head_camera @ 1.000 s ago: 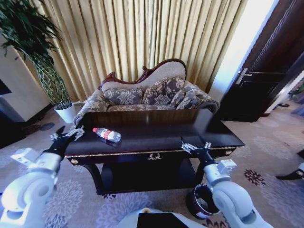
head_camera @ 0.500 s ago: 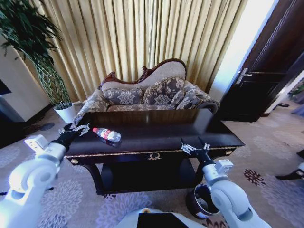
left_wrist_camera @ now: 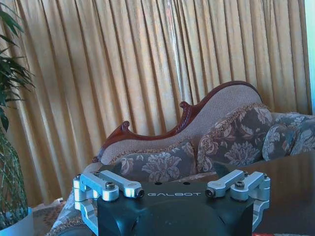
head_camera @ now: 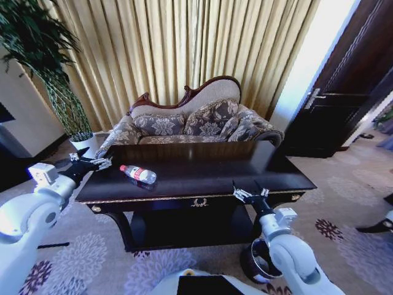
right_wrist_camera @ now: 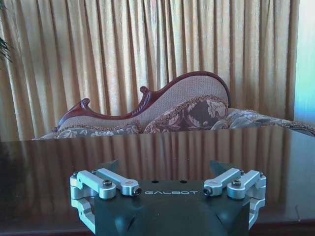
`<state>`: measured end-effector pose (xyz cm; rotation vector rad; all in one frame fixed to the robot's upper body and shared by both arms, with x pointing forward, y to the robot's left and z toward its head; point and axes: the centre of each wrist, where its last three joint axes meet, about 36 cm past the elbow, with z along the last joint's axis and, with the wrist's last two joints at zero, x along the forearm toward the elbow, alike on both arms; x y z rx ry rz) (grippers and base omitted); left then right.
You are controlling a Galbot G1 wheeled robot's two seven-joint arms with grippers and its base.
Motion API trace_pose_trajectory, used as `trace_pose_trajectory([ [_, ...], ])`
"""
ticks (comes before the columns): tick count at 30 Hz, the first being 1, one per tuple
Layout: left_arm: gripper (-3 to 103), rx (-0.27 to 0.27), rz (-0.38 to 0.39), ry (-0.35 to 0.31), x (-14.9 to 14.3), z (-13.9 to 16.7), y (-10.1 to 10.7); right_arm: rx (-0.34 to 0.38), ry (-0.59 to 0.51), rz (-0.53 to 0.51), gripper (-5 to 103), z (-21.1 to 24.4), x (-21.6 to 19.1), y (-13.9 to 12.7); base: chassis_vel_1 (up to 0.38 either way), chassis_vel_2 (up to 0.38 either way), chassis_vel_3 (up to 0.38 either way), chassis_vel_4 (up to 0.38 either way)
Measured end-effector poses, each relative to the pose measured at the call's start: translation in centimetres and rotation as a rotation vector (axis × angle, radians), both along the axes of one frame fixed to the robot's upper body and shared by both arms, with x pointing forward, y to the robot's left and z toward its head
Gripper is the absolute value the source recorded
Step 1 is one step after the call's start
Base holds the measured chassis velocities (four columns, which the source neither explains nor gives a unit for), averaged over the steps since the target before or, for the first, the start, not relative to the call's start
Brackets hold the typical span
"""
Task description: Move to the front of the table and place the trash on the table into the trash bin.
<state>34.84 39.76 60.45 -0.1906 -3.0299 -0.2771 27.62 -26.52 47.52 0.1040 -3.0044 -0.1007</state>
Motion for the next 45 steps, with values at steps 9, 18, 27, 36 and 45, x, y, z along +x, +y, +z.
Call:
trace_pose_trajectory([
  [9, 100, -0.153, 0.076, 0.017, 0.0, -0.3, -2.0, 0.017, -0.006, 0.012, 100, 0.2, 0.3, 0.1, 0.000, 0.000, 0.000, 0.000],
  [18, 100, -0.289, 0.207, 0.106, -0.2, -2.2, -5.1, 0.021, -0.033, 0.024, 100, 1.3, 1.1, -0.7, 0.000, 0.000, 0.000, 0.000],
  [27, 100, -0.491, 0.388, 0.233, 2.9, -4.0, -9.9, -0.019, -0.020, 0.042, 100, 1.7, 1.3, -1.8, 0.000, 0.000, 0.000, 0.000],
  [36, 100, -0.561, 0.361, 0.317, 3.7, -3.3, -14.1, -0.034, 0.016, 0.019, 100, 0.6, 2.2, -2.6, 0.000, 0.000, 0.000, 0.000],
  [45, 100, -0.566, 0.354, 0.437, 1.2, -1.2, -14.8, -0.008, 0.032, 0.033, 100, -1.0, 3.8, -2.2, 0.000, 0.000, 0.000, 0.000],
])
